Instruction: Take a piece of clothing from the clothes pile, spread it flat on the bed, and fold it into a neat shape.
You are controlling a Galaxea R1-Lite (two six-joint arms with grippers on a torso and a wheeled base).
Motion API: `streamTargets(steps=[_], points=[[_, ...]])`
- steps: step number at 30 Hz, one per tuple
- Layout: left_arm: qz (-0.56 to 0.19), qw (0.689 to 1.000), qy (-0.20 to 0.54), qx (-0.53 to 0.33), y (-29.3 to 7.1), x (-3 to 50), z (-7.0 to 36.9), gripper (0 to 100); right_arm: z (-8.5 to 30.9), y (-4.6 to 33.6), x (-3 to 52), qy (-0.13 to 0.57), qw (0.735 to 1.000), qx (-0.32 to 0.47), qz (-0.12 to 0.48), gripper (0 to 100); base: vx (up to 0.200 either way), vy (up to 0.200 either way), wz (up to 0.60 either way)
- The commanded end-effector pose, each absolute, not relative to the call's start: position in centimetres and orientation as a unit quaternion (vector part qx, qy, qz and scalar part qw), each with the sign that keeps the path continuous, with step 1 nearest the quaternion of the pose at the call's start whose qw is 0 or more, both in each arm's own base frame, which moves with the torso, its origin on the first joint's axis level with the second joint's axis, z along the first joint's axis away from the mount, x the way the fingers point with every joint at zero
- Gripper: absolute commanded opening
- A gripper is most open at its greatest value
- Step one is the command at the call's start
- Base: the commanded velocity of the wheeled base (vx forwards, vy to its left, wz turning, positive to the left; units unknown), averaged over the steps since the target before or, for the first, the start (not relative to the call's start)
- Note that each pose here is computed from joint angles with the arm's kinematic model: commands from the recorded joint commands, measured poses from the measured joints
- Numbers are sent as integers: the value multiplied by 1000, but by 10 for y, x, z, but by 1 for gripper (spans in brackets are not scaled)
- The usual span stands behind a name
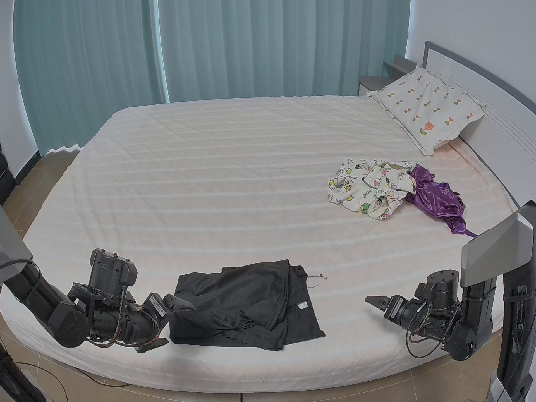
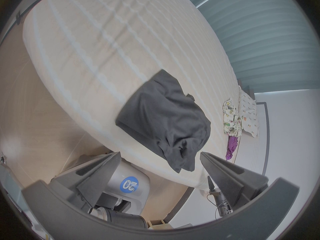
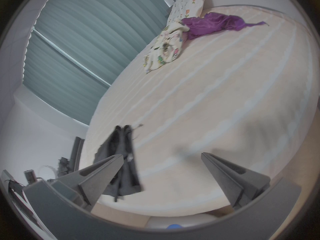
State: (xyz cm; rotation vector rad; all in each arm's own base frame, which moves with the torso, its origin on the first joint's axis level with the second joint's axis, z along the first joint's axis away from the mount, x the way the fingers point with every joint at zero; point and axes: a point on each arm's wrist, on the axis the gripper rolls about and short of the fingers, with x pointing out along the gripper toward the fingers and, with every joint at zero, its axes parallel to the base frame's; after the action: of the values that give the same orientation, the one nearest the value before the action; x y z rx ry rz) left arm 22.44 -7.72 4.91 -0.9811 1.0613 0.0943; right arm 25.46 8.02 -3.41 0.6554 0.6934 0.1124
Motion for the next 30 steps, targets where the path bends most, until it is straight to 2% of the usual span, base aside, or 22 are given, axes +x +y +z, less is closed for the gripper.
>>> streamTargets(steps=[1,5,10,17,30], points=[[55,750,473,-458,-70,233,43,100,-12,109,247,317,878,341,116,100,0,200,0],[62,752,460,-468,-63,237,44,100,-16,121,247,326,873,338,135,100,0,200,0],[60,755,463,-460,-62,236,41,100,-32,140,239,372,851,323,185,100,0,200,0],[60,755,465,-457,-62,237,40,100,-32,148,248,357,854,324,197,100,0,200,0],[63,759,459,-457,-63,240,34,100,-39,147,249,355,866,287,204,100,0,0,0]])
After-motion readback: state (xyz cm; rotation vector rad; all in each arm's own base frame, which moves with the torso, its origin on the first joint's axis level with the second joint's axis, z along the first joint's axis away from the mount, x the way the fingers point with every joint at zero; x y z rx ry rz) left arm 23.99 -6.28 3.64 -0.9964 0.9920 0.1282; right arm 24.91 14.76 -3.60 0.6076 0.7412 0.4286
